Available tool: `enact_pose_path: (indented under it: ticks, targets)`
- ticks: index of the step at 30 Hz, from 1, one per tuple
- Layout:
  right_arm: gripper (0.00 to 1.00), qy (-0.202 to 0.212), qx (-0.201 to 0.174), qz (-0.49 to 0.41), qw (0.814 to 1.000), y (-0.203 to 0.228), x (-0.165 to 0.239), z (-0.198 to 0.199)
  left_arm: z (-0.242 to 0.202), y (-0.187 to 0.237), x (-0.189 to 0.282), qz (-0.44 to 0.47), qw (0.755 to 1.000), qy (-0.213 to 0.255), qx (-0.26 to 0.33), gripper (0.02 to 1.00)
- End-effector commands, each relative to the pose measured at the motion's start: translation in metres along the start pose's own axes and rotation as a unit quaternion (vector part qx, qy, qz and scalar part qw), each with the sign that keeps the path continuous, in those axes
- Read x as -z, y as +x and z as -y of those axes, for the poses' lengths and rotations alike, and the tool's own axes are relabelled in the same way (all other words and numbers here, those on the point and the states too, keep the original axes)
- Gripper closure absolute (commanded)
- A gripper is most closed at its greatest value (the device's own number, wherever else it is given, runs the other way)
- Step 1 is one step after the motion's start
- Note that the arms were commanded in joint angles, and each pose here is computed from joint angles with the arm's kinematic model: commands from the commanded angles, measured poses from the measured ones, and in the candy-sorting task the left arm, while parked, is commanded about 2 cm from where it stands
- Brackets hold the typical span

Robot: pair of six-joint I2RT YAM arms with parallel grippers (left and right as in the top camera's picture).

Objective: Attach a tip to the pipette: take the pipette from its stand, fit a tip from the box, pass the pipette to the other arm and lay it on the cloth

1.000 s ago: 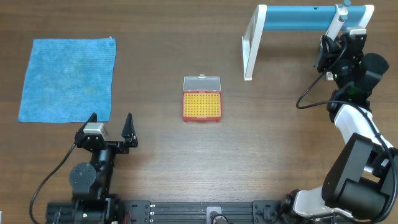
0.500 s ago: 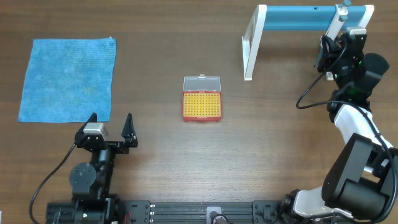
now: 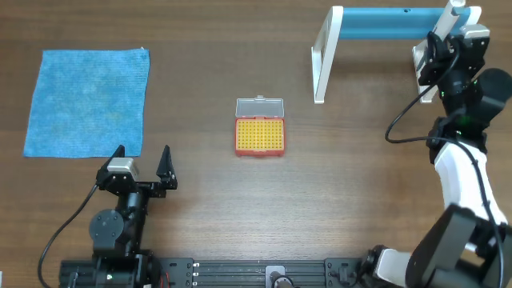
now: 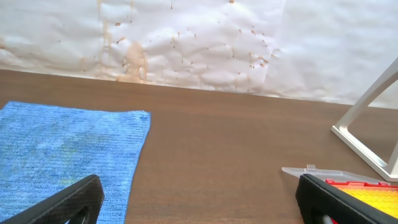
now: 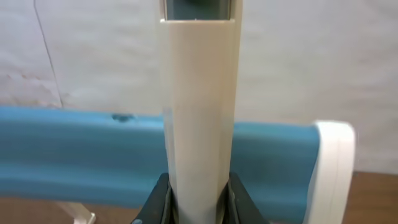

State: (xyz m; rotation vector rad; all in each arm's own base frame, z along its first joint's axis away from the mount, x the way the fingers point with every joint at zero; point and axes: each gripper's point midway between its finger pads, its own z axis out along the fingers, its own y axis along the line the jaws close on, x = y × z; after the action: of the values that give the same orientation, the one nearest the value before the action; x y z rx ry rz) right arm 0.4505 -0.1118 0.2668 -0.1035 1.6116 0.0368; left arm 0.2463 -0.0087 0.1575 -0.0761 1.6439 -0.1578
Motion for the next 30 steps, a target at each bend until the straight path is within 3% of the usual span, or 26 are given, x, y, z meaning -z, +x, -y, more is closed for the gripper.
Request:
enact_pose_path:
  ticks: [1,10,18,21,27,30]
  targets:
    - [0.921,-0.009,0.002,0.077,0.997,-0.079,0.029,-0.013,-0.001,0.001,0.000,0.000,1.000,-0.003,0.004,0.023]
    - [0.923,-0.168,-0.022,0.157,0.973,-0.163,0.094,-0.103,-0.001,0.001,0.000,0.000,1.000,-0.003,0.004,0.023]
    - [0.923,-0.323,-0.024,0.200,0.925,-0.184,0.119,-0.219,-0.001,0.001,0.000,0.000,1.000,-0.003,0.004,0.023]
    - [0.921,-0.348,-0.046,0.196,0.916,-0.168,0.119,-0.249,-0.001,0.001,0.000,0.000,1.000,-0.003,0.004,0.023]
    - [0.921,-0.340,-0.078,0.249,0.903,-0.124,0.136,-0.278,-0.001,0.001,0.000,0.000,1.000,-0.003,0.004,0.023]
    - [0.923,-0.346,-0.097,0.210,0.909,-0.085,0.134,-0.292,-0.001,0.001,0.000,0.000,1.000,-0.003,0.004,0.023]
